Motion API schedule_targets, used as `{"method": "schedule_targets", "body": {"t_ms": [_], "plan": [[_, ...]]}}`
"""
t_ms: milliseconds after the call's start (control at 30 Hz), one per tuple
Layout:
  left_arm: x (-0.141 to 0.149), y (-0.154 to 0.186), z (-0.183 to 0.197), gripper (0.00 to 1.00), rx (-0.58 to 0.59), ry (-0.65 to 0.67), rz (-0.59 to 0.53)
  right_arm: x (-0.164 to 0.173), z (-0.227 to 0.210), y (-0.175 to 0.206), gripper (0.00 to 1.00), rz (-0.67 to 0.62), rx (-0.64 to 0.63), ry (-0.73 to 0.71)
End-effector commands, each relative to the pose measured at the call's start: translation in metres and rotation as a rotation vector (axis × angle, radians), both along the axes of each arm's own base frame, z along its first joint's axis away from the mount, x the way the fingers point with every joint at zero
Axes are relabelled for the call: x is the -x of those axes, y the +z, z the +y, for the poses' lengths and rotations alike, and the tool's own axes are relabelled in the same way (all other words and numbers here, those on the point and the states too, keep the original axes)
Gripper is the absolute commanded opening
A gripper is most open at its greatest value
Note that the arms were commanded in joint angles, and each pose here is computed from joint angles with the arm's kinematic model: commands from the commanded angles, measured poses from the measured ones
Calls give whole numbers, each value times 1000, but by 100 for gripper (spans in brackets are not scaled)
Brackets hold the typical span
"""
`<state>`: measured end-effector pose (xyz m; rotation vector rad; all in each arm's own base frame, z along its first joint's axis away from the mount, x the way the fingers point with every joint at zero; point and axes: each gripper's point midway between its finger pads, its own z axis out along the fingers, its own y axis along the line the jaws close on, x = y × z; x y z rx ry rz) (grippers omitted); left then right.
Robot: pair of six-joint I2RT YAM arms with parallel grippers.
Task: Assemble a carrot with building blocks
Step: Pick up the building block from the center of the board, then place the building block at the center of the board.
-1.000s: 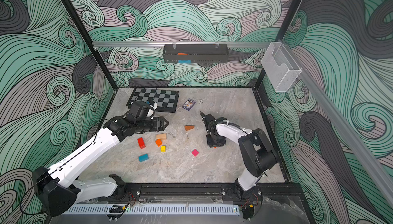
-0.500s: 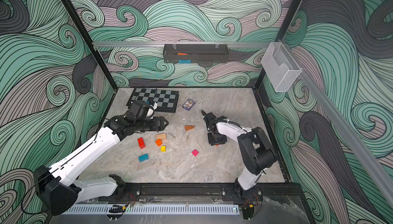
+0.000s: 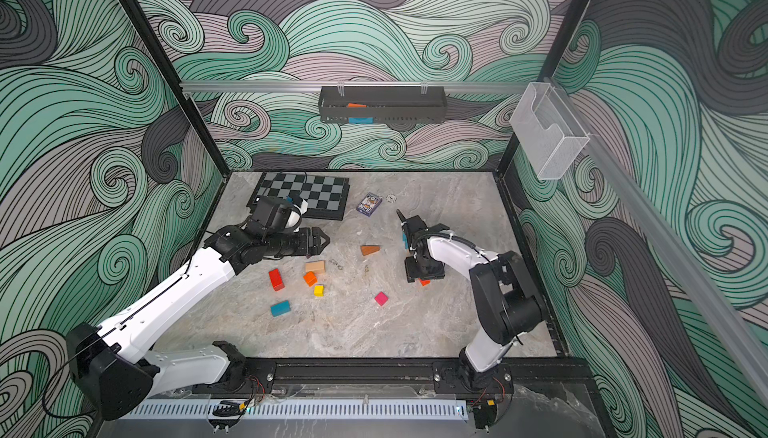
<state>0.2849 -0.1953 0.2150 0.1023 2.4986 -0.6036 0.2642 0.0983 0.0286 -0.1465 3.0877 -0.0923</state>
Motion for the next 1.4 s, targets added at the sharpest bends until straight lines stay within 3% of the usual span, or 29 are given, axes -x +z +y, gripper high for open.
{"method": "schedule_targets", "body": {"t_ms": [0, 300, 467, 700, 967, 1133, 1367], "plan": [[-6, 14, 0, 81, 22, -1, -34, -4, 1, -4, 65, 34, -22, -7], [-6, 16, 3, 81, 15, 2, -36, 2, 7, -19, 31, 79, -72, -91], [-3, 18, 4, 81, 17, -10, -41, 18, 3, -8, 23, 50, -101, -199], [3, 25, -9, 81, 76, -88, -64, 28, 11, 13, 22, -15, -224, -455], [18, 28, -22, 81, 123, -209, -66, 16, 28, -1, 24, 14, -320, -703], [30, 31, -27, 81, 139, -295, -81, 15, 30, -8, 24, 16, -346, -824], [35, 33, -26, 81, 133, -319, -91, 19, 14, -7, 26, -27, -285, -901]]}}
